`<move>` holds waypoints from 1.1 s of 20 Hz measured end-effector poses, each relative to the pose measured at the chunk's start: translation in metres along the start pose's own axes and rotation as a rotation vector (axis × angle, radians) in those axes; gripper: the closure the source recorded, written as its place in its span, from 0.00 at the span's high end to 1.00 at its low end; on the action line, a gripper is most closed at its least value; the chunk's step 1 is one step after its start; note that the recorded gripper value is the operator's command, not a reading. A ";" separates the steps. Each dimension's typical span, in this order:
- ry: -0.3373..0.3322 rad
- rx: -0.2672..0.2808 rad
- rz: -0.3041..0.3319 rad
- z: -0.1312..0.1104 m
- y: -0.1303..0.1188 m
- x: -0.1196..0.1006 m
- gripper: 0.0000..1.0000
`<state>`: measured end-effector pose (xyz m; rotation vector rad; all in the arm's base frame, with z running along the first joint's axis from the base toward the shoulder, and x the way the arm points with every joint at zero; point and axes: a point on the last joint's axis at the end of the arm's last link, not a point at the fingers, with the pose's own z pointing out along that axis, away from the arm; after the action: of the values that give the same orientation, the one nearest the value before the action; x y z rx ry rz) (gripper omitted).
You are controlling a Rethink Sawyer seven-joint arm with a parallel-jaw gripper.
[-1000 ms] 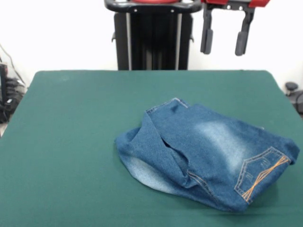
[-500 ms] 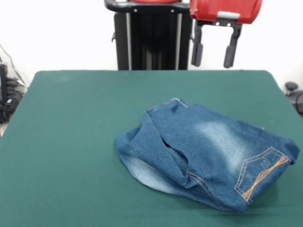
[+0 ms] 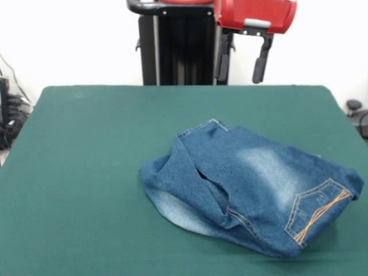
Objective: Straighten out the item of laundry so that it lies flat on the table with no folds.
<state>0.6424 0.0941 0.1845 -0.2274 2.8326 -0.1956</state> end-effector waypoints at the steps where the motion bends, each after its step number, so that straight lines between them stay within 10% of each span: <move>1: 0.002 0.002 0.001 0.001 -0.001 0.003 1.00; 22: -0.025 0.035 0.015 0.014 -0.006 0.023 1.00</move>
<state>0.6259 0.0824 0.1659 -0.2004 2.8024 -0.2366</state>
